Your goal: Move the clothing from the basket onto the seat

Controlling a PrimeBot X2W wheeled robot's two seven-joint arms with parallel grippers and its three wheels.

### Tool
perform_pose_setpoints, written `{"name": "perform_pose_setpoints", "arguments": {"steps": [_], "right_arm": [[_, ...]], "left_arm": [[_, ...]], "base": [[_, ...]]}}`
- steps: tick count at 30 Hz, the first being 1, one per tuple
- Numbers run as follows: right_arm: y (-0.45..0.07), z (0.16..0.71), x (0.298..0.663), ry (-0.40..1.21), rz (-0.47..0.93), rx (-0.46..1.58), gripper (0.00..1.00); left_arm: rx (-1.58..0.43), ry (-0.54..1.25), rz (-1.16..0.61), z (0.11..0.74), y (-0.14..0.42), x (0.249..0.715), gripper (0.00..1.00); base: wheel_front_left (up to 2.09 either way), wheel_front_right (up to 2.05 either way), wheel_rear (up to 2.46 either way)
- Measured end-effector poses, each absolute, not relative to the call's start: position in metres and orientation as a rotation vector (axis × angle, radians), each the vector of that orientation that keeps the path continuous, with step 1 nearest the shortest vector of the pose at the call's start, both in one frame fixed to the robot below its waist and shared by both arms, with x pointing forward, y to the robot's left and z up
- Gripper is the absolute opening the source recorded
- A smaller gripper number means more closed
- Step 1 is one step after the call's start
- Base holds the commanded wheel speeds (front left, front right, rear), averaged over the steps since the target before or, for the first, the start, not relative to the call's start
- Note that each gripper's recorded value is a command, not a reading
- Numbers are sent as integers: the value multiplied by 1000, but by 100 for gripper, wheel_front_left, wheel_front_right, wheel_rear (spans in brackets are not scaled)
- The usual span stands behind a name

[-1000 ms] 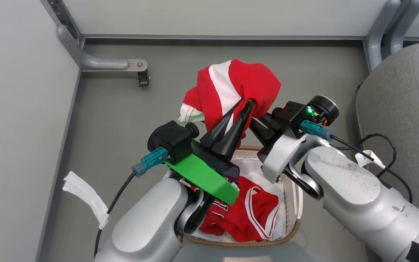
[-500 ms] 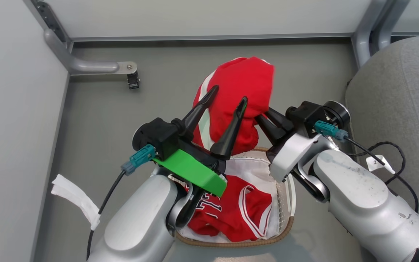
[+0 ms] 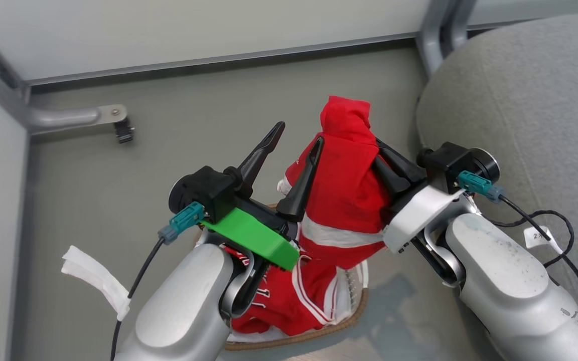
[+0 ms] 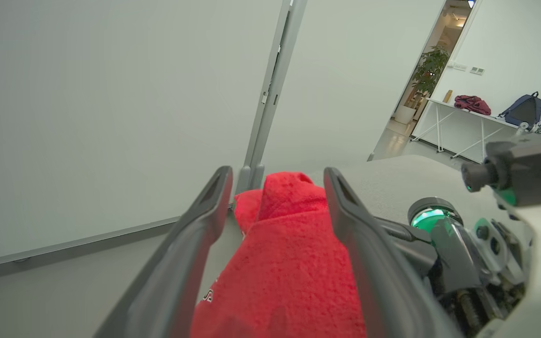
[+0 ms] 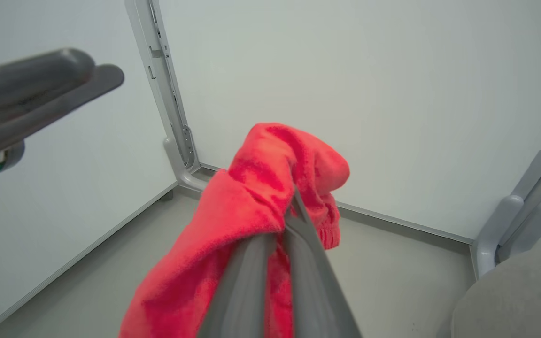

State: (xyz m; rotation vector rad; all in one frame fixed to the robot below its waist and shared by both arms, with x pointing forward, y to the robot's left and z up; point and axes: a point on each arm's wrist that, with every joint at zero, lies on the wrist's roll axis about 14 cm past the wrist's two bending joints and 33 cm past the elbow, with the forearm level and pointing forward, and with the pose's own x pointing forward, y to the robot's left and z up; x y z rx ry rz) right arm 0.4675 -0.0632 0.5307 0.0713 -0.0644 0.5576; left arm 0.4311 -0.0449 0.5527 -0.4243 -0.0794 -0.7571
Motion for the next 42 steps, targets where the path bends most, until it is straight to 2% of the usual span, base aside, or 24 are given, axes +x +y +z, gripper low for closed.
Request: {"name": "perform_pose_setpoints", "arguments": {"steps": [12,29,36,42], "right_arm": [[-147,538,441,-90,312,93,0],[-261,541,370,-97,-45,61,0],[-292,547,380,-85,-98,-23,0],[-354,575,403,-100,-204,-159,0]], "left_arm": [[-423,-45,-943,546,-108,419,100],[-464,30,-1241,537,-199,366,100],[-456,59,-1244,520,-198,375,100],[-437,92,-1240,496,-191,387,100]], "base": [[0,0,0],[0,0,0],[0,0,0],[0,0,0]]}}
